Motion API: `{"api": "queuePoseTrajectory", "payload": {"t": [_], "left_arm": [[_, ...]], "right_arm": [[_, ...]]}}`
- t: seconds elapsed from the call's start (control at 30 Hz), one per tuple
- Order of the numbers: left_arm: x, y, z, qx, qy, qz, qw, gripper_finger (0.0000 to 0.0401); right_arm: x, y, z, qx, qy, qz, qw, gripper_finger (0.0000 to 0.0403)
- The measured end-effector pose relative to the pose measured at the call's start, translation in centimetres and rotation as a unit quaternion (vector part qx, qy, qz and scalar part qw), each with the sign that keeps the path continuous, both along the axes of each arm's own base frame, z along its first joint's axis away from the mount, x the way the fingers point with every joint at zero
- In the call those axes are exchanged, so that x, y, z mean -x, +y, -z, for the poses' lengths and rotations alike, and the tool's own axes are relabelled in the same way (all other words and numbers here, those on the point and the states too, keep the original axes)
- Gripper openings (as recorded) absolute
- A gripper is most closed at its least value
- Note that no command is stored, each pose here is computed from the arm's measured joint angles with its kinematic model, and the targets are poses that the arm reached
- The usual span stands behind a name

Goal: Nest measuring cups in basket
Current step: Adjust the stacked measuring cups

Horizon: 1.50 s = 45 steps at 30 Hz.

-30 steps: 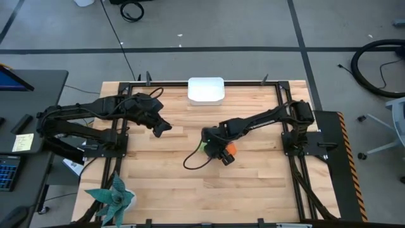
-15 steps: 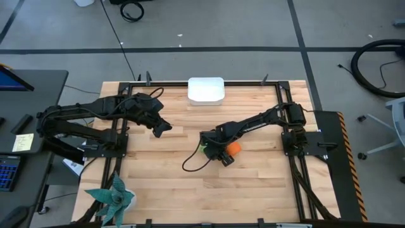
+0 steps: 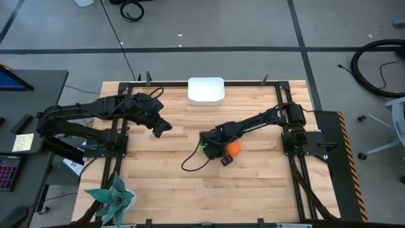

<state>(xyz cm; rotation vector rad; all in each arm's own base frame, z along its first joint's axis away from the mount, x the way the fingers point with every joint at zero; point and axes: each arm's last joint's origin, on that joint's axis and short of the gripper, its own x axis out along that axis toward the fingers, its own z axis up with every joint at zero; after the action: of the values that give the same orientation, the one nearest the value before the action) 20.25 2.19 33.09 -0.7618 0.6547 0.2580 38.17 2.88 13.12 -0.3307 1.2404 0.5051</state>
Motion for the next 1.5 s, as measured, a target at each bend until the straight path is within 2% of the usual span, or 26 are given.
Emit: {"api": "queuePoseTrajectory", "payload": {"t": [0.13,0.33,0.5,0.57,0.8,1.03,1.27,1.5], "left_arm": [[0.0,0.0,0.0,0.000,0.000,0.000,1.000,0.0141],[0.0,0.0,0.0,0.000,0.000,0.000,1.000,0.0141],[0.0,0.0,0.0,-0.003,0.000,0.003,1.000,0.0141],[0.0,0.0,0.0,-0.008,0.000,0.006,1.000,0.0141],[0.0,0.0,0.0,-0.010,-0.001,0.008,1.000,0.0141],[0.0,0.0,0.0,-0.026,-0.001,0.022,0.999,0.0141],[0.0,0.0,0.0,-0.027,0.000,0.022,0.999,0.0141],[0.0,0.0,0.0,-0.026,-0.001,0.021,0.999,0.0141]], "right_arm": [[0.1,0.5,-0.2,0.058,-0.009,0.001,0.998,0.0061],[-0.2,1.5,-0.7,0.109,-0.042,0.008,0.993,0.0061],[-0.3,2.6,-0.9,0.226,-0.073,0.025,0.971,0.0061],[-0.3,2.9,-0.9,0.257,-0.081,0.042,0.962,0.0061],[-0.2,3.7,-1.1,0.275,-0.110,0.139,0.945,0.0061],[-0.1,4.7,-1.2,0.353,-0.164,0.175,0.904,0.0061],[0.4,5.3,-0.5,0.400,-0.203,0.188,0.874,0.0061],[1.4,4.9,1.4,0.421,-0.235,0.168,0.860,0.0061]]}}
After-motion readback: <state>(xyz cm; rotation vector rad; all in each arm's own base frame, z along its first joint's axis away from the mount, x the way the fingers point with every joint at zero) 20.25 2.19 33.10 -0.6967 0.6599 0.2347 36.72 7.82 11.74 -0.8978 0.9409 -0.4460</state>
